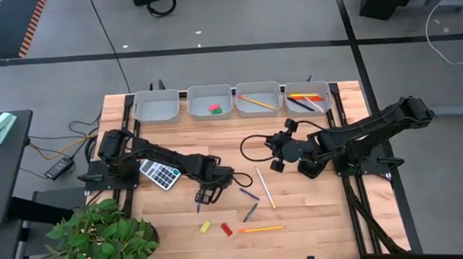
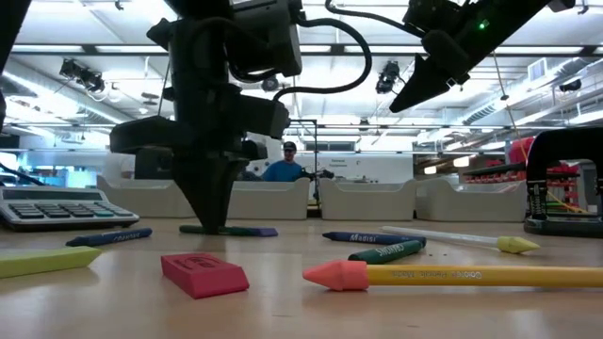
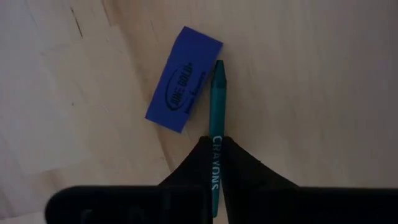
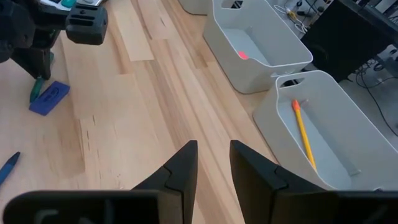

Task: Sort crayons/erasers/pens/pencils in bins
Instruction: Put the top green crayon into the gray bin

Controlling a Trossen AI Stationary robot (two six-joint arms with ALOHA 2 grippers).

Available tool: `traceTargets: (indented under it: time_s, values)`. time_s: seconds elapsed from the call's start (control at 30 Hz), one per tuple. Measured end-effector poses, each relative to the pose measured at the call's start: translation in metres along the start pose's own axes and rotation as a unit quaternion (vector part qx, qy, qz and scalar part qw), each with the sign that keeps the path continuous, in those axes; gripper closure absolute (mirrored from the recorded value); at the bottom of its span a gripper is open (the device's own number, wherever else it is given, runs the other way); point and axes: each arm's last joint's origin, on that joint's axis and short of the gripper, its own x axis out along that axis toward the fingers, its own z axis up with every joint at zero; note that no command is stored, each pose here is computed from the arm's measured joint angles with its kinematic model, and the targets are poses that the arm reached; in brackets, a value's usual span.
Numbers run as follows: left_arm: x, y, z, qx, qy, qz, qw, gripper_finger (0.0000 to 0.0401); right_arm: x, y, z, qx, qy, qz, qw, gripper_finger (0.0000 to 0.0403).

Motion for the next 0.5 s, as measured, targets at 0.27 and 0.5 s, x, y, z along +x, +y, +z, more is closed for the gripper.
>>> traceTargets:
  time_s: [0.27, 0.5]
  values:
    - [0.003, 0.003, -0.002, -0.011, 0.008, 0.000, 1.000, 0.0366, 0.000, 0.000, -0.001, -0.003, 0.006, -0.001, 1.000, 0.0299]
    - [-0.029, 0.025, -0.005, -0.045, -0.025, 0.019, 0.999, 0.0383, 0.000, -0.001, -0.003, -0.010, 0.014, -0.003, 1.000, 0.0299]
